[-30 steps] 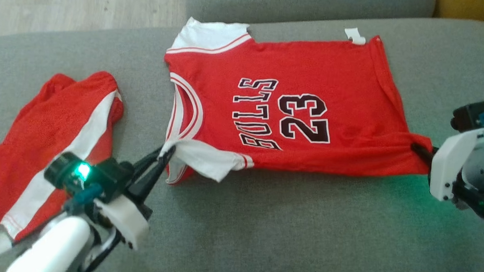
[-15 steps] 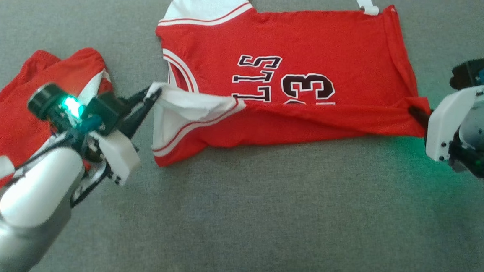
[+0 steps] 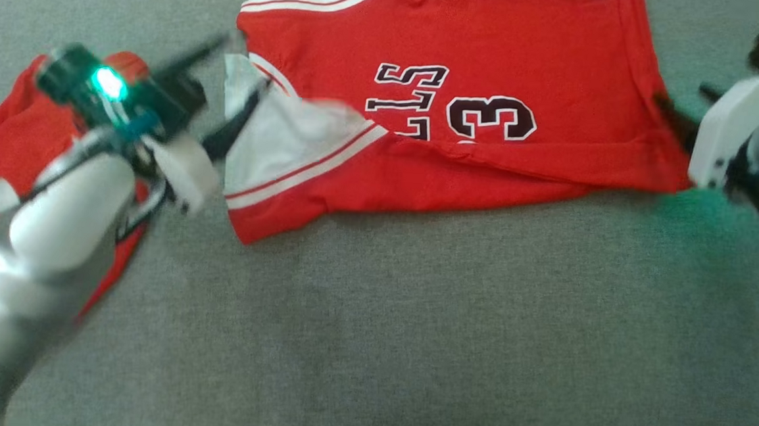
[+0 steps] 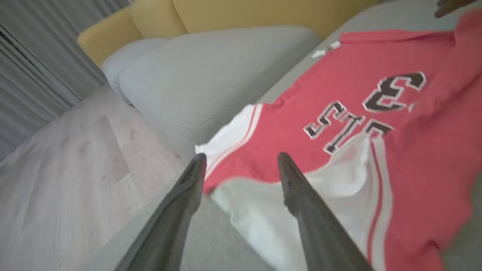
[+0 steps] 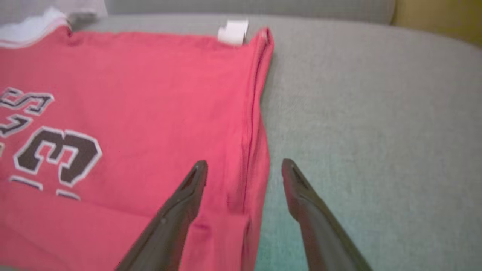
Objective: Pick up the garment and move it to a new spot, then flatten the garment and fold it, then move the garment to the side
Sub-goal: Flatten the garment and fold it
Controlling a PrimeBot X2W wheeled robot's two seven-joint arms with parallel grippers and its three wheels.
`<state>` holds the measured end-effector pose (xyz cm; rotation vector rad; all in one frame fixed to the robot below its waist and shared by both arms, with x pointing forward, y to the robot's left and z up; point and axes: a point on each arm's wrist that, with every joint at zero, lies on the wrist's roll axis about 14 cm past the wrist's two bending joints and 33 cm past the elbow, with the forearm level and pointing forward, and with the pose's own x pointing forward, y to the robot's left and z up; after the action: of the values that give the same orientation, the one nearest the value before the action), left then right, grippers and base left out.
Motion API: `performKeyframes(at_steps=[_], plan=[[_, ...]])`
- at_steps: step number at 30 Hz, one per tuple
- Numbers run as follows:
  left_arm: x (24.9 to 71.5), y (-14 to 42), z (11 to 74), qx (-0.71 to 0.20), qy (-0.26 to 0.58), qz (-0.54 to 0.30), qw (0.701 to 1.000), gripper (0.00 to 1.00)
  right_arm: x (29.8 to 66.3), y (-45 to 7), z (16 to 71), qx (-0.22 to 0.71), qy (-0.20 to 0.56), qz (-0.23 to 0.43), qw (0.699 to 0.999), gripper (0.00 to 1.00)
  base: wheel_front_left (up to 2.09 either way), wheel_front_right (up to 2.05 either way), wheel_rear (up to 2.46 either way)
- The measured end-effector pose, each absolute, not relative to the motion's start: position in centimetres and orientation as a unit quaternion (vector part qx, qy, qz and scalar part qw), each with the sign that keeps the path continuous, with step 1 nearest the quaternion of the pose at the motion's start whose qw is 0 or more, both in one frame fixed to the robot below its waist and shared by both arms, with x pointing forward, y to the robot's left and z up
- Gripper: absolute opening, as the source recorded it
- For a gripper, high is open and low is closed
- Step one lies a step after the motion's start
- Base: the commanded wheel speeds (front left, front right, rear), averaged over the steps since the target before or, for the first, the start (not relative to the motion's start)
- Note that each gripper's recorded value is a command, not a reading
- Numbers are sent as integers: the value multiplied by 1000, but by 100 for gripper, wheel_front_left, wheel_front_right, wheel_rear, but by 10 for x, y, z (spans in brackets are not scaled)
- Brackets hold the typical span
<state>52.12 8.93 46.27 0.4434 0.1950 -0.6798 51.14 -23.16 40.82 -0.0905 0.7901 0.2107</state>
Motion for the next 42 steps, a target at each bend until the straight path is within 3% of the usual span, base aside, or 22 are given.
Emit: performKeyframes(at_steps=[8,13,18,29,36,42], plan=[[552,94,523,131,-11,-242,961,100,557,-213,483,-57,156,117,979,100,0,0,0],[536,97,567,57,-77,-201,975,100,554,-210,528,-51,45,112,991,100,0,0,0],[495,104,565,-2,-90,-168,982,100,529,-200,565,-26,-41,108,993,100,0,0,0],[420,105,543,-81,-70,-126,986,100,416,-184,473,35,27,45,998,100,0,0,0],[388,105,518,-101,-37,-110,988,100,388,-192,461,51,38,13,998,100,0,0,0],[387,104,494,-111,-2,-108,988,100,388,-191,463,52,34,11,998,100,0,0,0]])
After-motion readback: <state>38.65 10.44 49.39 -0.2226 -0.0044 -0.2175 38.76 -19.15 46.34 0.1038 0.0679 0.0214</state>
